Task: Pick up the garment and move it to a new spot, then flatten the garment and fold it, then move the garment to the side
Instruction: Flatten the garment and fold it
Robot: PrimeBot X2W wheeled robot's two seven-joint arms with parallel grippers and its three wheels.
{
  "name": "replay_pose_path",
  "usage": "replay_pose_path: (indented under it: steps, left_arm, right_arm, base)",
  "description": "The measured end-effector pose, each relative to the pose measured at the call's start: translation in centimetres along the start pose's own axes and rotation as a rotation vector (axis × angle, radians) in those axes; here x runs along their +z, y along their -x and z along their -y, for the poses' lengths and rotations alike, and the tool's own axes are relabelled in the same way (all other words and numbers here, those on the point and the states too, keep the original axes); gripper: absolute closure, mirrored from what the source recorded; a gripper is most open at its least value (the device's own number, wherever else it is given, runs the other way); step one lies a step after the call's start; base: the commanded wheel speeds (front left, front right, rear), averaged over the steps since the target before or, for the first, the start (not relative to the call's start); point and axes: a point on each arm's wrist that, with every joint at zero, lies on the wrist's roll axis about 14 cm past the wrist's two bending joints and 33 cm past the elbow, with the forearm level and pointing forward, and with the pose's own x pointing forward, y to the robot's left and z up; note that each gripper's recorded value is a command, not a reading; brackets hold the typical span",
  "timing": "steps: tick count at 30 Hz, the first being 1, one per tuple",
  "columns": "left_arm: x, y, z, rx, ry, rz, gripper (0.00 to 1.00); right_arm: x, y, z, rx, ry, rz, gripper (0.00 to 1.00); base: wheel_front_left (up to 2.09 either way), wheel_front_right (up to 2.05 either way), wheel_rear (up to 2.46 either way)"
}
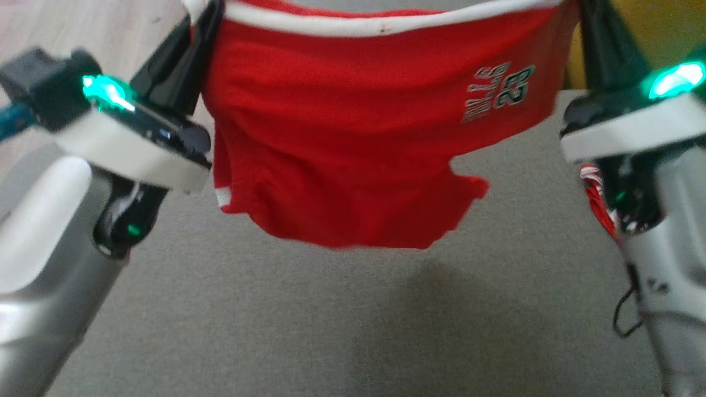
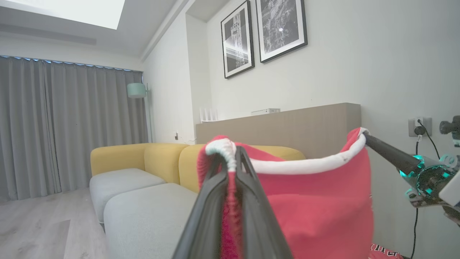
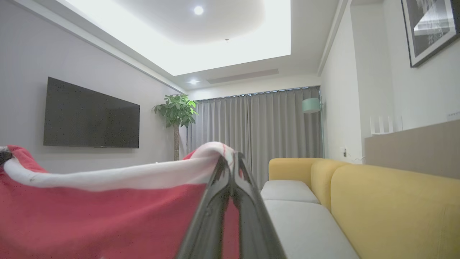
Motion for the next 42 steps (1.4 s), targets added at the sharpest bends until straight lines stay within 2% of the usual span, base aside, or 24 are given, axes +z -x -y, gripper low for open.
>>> replay_pose_path:
  steps: [5, 9, 12, 17, 20, 25, 28, 30, 34, 36, 39, 42]
  left_arm:
    - [-0.7, -2.1, 0.0, -0.023, 0.040, -0.023, 1.00]
    - [-3.8, -4.0, -1.0, 0.001, 0.112, -0.051, 1.00]
    - [-5.9, -5.7, -2.7, 0.024, 0.091, -0.049, 1.00]
    - [-5.4, -9.8, -5.6, 0.053, 0.026, 0.098, 1.00]
    - [-4.5, -11.8, -6.3, 0.057, 0.028, 0.170, 1.00]
    - [-8.6, -11.3, -6.4, 0.095, 0.088, 0.106, 1.00]
    - [-12.8, -8.6, -6.1, 0.152, 0.166, 0.025, 1.00]
    - [-16.3, -5.9, -5.2, 0.183, 0.199, -0.057, 1.00]
    - [-23.1, 0.1, -1.5, 0.269, 0.380, -0.211, 1.00]
    - [-24.9, 2.7, 0.7, 0.298, 0.451, -0.265, 1.00]
    - [-25.9, 5.8, 3.3, 0.333, 0.522, -0.311, 1.00]
    - [-26.0, 8.1, 5.4, 0.346, 0.551, -0.339, 1.00]
  right_arm:
    - [0.4, -1.2, 1.3, -0.001, 0.048, -0.048, 1.00]
    - [-1.4, -2.6, 2.4, -0.009, 0.065, -0.103, 1.00]
    - [-2.9, -4.3, 3.8, -0.024, 0.105, -0.126, 1.00]
    - [-2.6, -7.8, 7.8, -0.084, 0.203, -0.049, 1.00]
    - [-2.2, -9.1, 9.5, -0.114, 0.234, 0.002, 1.00]
    - [-4.1, -8.6, 10.6, -0.145, 0.212, -0.029, 1.00]
    - [-7.2, -6.4, 10.2, -0.156, 0.145, -0.094, 1.00]
    - [-10.7, -3.5, 9.7, -0.170, 0.090, -0.181, 1.00]
    - [-17.8, 5.3, 8.9, -0.253, -0.046, -0.393, 1.00]
    - [-20.2, 9.8, 8.0, -0.292, -0.101, -0.488, 1.00]
    - [-21.9, 15.0, 6.6, -0.342, -0.171, -0.570, 1.00]
    - [-21.7, 17.9, 5.6, -0.376, -0.218, -0.585, 1.00]
  base:
    - [0.00, 0.00, 0.00]
    - [0.00, 0.00, 0.00]
    - [0.00, 0.00, 0.00]
    - [0.00, 0.00, 0.00]
    - [0.00, 0.00, 0.00]
    - [0.00, 0.00, 0.00]
    - [0.00, 0.00, 0.00]
    - [0.00, 0.00, 0.00]
    - [0.00, 0.00, 0.00]
    - [0.00, 0.00, 0.00]
    - [0.00, 0.00, 0.00]
    - [0.00, 0.00, 0.00]
